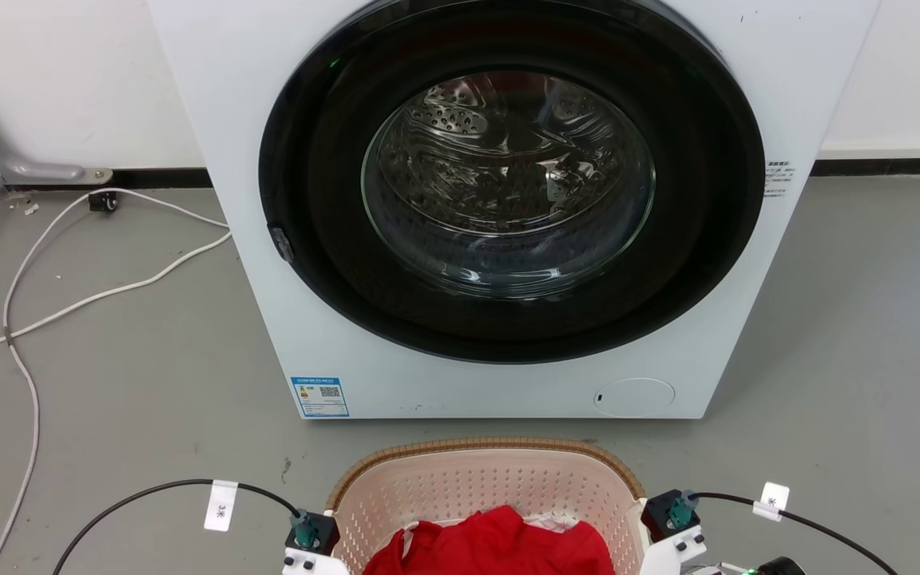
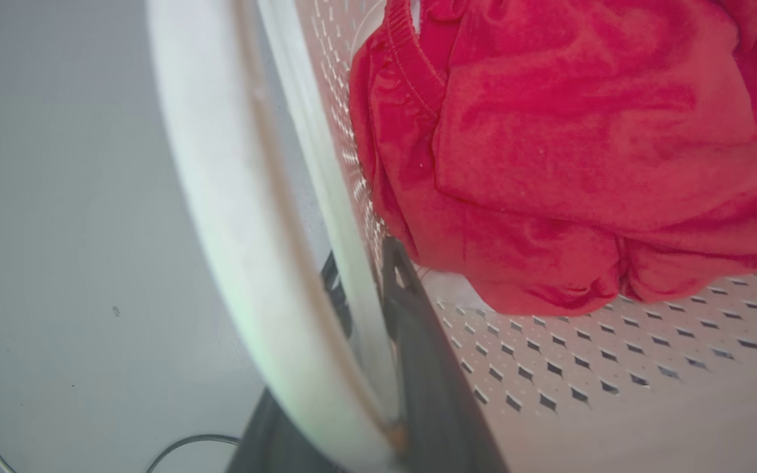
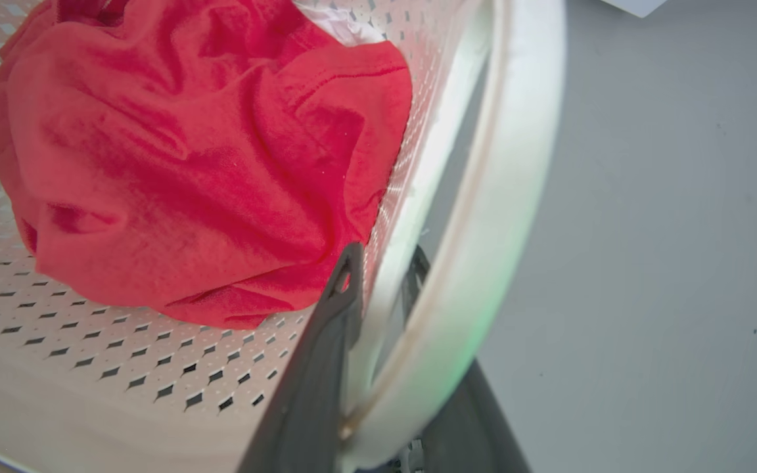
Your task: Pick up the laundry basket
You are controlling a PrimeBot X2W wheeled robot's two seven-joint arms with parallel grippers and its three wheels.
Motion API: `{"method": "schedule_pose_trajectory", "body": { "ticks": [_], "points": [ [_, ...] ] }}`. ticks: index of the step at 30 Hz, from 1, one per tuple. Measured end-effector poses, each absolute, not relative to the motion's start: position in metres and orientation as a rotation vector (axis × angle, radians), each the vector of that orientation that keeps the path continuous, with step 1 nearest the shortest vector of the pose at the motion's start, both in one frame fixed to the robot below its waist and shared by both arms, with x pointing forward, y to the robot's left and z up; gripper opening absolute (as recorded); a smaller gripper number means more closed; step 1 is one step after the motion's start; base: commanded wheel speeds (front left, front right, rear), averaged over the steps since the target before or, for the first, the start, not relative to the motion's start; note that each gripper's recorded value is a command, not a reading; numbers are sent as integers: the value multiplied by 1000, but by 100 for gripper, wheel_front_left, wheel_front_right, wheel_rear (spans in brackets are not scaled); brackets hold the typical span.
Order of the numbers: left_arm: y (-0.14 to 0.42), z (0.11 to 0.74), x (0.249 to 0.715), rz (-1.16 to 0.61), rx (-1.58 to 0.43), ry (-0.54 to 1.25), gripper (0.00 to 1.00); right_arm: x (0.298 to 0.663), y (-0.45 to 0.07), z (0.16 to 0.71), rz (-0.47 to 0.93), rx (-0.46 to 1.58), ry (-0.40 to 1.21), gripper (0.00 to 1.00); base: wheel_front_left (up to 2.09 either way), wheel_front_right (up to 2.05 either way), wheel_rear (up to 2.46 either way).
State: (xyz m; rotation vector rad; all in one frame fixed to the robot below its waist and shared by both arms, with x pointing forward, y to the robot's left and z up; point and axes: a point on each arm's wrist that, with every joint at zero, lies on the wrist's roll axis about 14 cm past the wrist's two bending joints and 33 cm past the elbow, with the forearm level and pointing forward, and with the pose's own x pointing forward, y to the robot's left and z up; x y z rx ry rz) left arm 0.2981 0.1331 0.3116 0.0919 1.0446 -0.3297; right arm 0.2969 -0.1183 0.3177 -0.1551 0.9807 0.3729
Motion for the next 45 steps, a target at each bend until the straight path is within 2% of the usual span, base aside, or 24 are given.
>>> {"method": "schedule_pose_trajectory", "body": {
  "ticks": [45],
  "points": [
    [134, 306, 293, -334, 91, 1054, 0, 290, -119, 311, 379, -146, 1008, 0, 0, 0, 0]
  ]
}}
